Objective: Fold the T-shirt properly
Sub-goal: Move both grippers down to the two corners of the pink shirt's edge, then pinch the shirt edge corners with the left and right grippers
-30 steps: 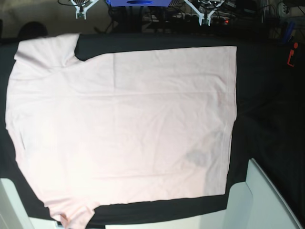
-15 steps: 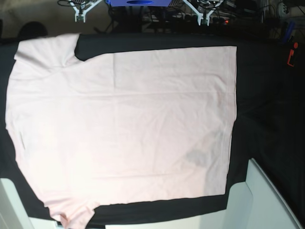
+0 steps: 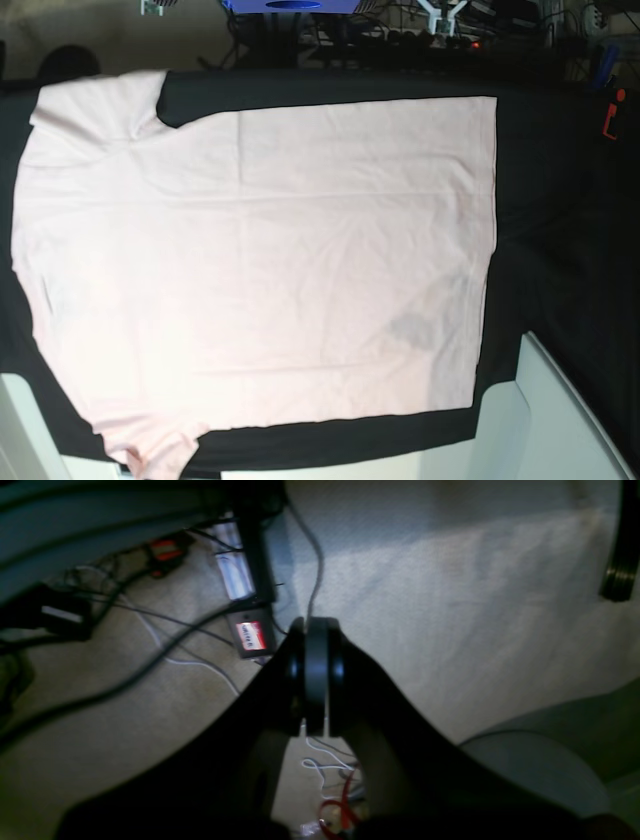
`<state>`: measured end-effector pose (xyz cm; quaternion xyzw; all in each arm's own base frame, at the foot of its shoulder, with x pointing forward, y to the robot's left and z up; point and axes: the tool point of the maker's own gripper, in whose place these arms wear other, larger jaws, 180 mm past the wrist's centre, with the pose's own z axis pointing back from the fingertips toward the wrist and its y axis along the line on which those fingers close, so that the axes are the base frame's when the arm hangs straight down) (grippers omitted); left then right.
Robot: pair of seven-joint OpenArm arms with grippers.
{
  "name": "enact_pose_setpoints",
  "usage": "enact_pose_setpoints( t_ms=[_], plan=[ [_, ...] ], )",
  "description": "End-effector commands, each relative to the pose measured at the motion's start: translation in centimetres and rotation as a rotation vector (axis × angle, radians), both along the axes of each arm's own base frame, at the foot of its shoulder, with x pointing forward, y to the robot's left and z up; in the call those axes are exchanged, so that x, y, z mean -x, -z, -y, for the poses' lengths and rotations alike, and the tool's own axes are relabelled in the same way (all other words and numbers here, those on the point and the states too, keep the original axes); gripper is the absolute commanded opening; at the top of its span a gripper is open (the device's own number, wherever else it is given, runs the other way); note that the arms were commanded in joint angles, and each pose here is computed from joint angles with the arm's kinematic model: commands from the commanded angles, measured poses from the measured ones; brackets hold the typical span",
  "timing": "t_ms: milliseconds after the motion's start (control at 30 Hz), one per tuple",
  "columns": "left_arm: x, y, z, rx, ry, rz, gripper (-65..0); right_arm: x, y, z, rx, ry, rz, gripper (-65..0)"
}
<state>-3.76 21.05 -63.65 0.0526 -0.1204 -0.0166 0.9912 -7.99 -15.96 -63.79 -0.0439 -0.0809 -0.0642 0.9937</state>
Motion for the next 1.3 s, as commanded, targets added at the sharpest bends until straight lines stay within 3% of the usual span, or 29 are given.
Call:
enact_pose_setpoints(
  t_ms=[0, 367, 667, 767, 867, 933, 1033, 1267],
  plan=[
    [-0.1, -0.5, -0.7, -0.017, 0.008, 0.028, -65.0, 0.7, -0.6, 0.6, 0.019, -0.002, 0.013, -65.0],
    [-4.5, -6.8, -2.7, -0.072, 0.116, 0.269, -65.0, -2.7, -9.5, 4.2, 0.125, -0.07, 0.222, -65.0],
    [-10.9, -15.4, -1.9, -0.096, 0.229, 0.54, -65.0, -8.8, -18.2, 11.0, 0.312, 0.004, 0.334, -65.0],
    [-12.6, -18.8, -2.3, -0.122, 0.221, 0.627, -65.0, -10.7, -20.6, 12.6, 0.355, 0.014, 0.368, -65.0],
    [-14.7, -22.2, -2.3, -0.098, 0.161, 0.735, -65.0, -13.5, -22.8, 12.7, 0.322, -0.02, 0.458, -65.0],
    [-15.5, -23.6, -3.5, -0.099, 0.097, 0.782, -65.0, -15.7, -23.8, 12.9, 0.261, 0.014, 0.547, -65.0],
    [-16.4, -24.2, -4.4, -0.104, 0.055, 0.815, -64.7, -17.7, -24.8, 13.0, 0.197, 0.039, 0.633, -58.2],
    [-16.8, -24.3, -6.6, -0.156, 0.026, 0.823, -64.5, -20.9, -24.8, 12.2, 0.048, 0.038, 0.636, -21.9]
  ],
)
